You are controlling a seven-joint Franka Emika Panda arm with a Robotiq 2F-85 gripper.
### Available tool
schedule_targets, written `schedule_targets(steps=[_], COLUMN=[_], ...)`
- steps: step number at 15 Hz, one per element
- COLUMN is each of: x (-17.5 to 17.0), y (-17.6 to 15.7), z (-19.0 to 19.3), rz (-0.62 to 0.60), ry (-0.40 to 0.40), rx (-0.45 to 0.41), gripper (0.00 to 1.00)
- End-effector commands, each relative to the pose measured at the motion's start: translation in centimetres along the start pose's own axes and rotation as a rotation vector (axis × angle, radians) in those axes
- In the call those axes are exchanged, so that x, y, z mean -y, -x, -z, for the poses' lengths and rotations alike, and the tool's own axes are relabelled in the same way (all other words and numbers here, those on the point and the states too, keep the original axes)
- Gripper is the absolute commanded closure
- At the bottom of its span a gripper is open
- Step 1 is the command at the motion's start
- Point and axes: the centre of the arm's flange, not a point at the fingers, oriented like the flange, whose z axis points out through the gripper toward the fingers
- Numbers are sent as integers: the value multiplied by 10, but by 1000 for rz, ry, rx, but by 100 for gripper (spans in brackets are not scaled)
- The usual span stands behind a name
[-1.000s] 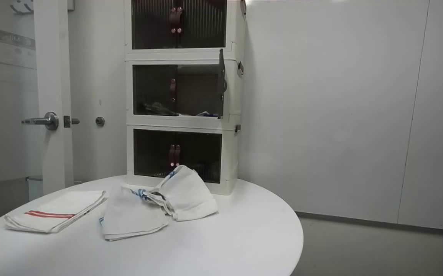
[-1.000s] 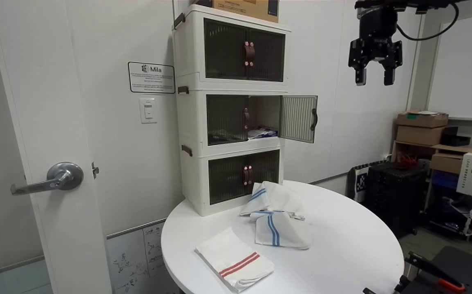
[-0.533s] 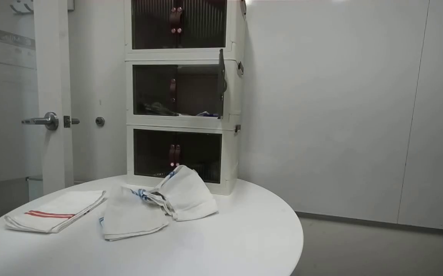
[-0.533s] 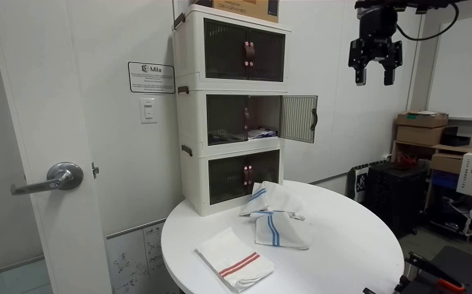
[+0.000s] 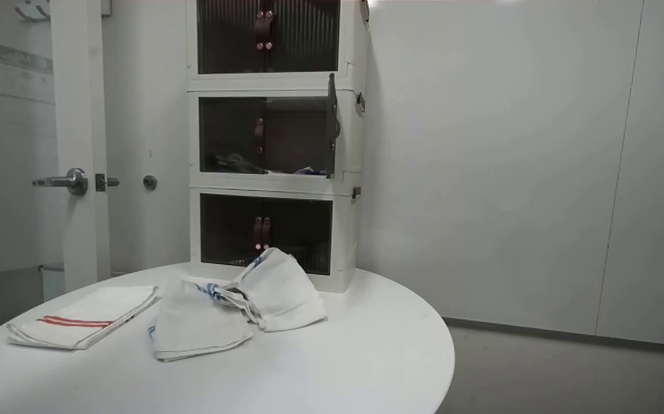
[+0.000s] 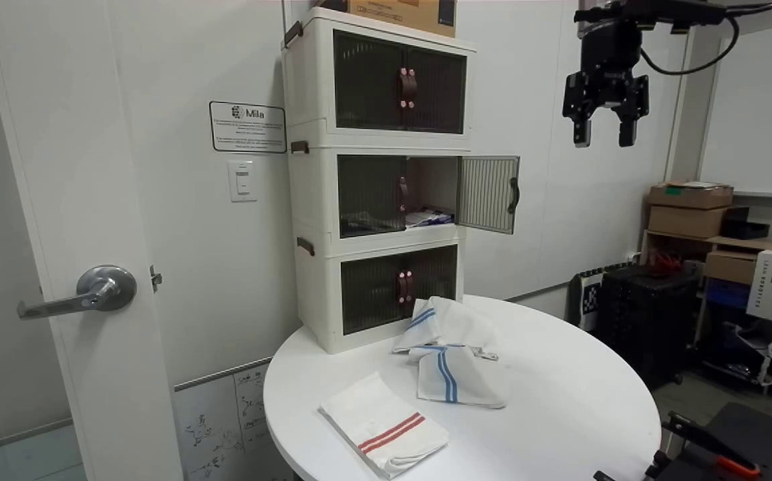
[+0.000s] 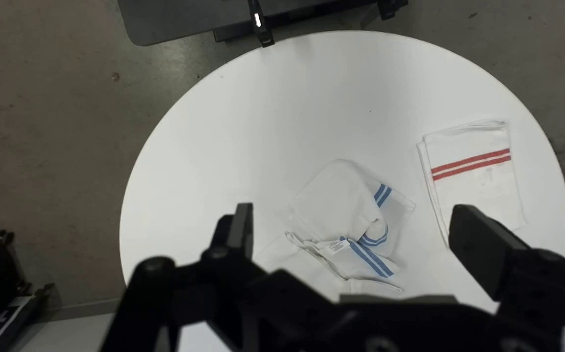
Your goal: Remove the towel from the cabinet and put it on the table
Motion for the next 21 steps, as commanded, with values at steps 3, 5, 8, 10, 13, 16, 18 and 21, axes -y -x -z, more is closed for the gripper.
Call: schedule_targets(steps=[3,5,8,10,13,16,18,21], x=[-1,-2,1,4,6,12,18,25], y=[-34,-52,-78,-96,-125,-150,-164,-190], z=[-14,-19,-24,-26,-26,-23,-21,-23], rz=[72,71,99,95,94,100,108,115], ry=[17,36,38,25,-2,-35,-43,-24], rx=[-128,-191,-275,-320,-353,-352,-351,-335], gripper=[0,0,0,0,0,0,0,0])
